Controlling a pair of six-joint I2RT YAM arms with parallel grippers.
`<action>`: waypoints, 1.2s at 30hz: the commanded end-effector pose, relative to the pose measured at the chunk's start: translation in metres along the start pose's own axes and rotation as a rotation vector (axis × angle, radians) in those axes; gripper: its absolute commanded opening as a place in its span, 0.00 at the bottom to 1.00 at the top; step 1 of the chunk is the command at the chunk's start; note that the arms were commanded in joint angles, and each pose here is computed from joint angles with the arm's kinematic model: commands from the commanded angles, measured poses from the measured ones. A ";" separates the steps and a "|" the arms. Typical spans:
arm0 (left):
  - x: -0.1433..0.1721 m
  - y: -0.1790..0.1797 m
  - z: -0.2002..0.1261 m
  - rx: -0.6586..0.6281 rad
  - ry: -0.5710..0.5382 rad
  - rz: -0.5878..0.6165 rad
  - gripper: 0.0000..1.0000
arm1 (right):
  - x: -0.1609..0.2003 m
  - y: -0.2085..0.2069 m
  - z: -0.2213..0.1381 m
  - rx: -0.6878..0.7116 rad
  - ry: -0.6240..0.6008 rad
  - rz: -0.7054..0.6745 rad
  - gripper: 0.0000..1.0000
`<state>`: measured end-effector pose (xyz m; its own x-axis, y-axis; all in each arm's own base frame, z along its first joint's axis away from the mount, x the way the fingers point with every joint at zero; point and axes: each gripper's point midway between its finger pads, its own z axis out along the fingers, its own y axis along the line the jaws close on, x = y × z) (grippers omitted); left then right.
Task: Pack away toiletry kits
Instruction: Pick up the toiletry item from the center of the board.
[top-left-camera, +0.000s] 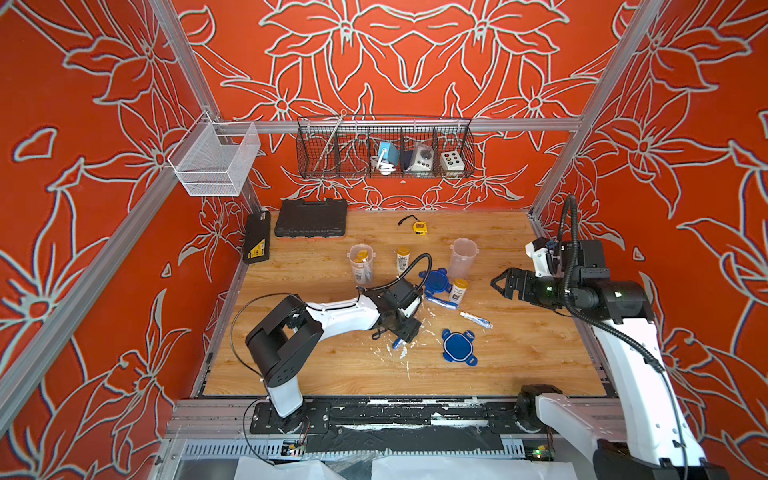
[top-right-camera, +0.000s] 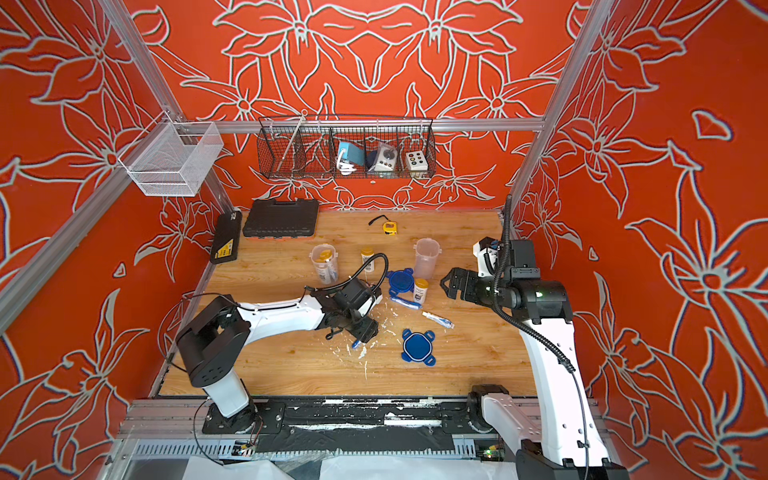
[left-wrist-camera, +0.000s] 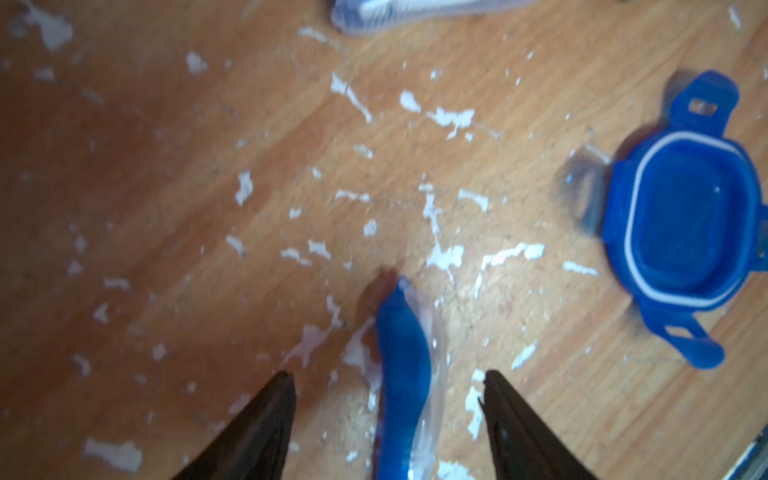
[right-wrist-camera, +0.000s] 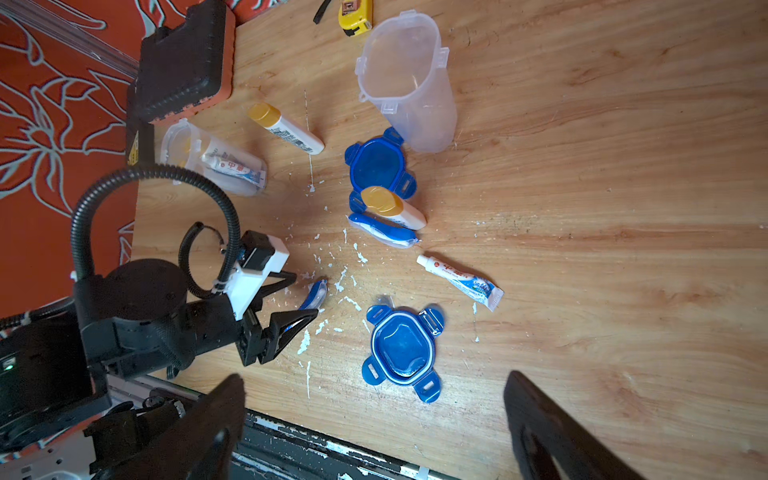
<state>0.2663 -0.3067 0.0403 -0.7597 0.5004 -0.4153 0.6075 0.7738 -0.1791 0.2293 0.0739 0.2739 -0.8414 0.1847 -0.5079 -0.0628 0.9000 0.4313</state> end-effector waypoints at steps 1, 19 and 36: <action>0.013 0.006 0.007 -0.030 0.100 0.020 0.70 | -0.001 0.002 -0.009 0.007 -0.006 -0.003 0.98; 0.023 0.008 0.024 -0.092 0.249 -0.030 0.37 | -0.014 -0.012 -0.015 0.117 -0.032 -0.049 0.98; -0.019 0.010 -0.027 -0.012 0.110 -0.116 0.00 | -0.027 0.008 0.002 0.045 -0.038 -0.120 0.97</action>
<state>0.2713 -0.3053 0.0324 -0.8306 0.5023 -0.2405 0.5434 0.8256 -0.1522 0.2467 0.0639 0.2795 -0.8278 0.1315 -0.5454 -0.0646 0.9433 0.3255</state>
